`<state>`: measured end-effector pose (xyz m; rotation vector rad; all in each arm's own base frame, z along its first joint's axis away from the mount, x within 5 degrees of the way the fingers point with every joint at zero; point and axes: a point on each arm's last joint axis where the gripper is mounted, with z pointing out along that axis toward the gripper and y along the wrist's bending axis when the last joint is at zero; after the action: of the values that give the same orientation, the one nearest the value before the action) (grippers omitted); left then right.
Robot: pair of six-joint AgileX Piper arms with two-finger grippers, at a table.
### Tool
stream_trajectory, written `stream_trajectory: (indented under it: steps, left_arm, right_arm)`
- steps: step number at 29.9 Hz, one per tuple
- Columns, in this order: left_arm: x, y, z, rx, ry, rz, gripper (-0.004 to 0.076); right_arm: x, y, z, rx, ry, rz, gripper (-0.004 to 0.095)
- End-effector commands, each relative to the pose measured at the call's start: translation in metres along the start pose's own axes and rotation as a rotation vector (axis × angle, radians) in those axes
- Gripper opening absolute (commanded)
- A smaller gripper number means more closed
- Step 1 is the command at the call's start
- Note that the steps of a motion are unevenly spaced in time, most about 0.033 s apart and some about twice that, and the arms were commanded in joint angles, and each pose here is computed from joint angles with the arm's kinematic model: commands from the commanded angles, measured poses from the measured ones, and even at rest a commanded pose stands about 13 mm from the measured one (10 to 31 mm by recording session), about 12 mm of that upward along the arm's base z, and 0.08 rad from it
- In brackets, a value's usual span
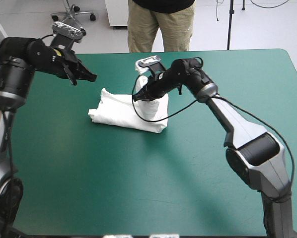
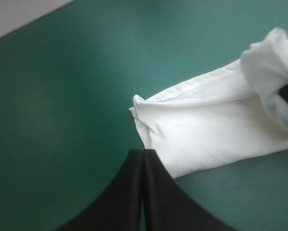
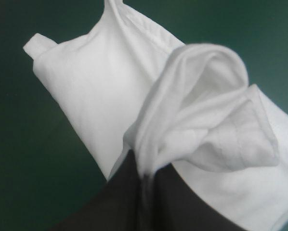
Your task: Fold the cloth
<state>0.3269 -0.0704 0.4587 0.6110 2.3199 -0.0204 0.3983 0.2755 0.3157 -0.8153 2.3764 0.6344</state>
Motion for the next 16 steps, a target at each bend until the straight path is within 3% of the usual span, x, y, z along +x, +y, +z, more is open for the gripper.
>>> stream_trajectory:
  steps: [1, 6, 11, 13, 16]
  left_arm:
    - [0.004, -0.005, -0.061, -0.037, -0.103, -0.003, -0.0009]
    - [0.007, -0.007, -0.079, -0.047, -0.139, -0.001, -0.0009]
    - [0.007, -0.006, -0.076, -0.045, -0.132, -0.007, -0.0009]
    - [0.008, -0.006, -0.075, -0.044, -0.128, -0.008, -0.0009]
    - [0.008, -0.006, -0.074, -0.042, -0.125, -0.012, -0.0009]
  right_arm:
    - [-0.028, 0.025, -0.014, -0.028, -0.118, -0.028, 0.0002]
    - [-0.044, 0.045, 0.008, 0.005, -0.160, -0.080, 0.0002]
    - [-0.046, 0.062, 0.026, -0.019, -0.189, -0.123, 0.0038]
    - [-0.045, 0.068, 0.033, -0.033, -0.196, -0.150, 0.0131]
    - [-0.045, 0.083, 0.037, -0.105, -0.223, -0.229, 0.0470]
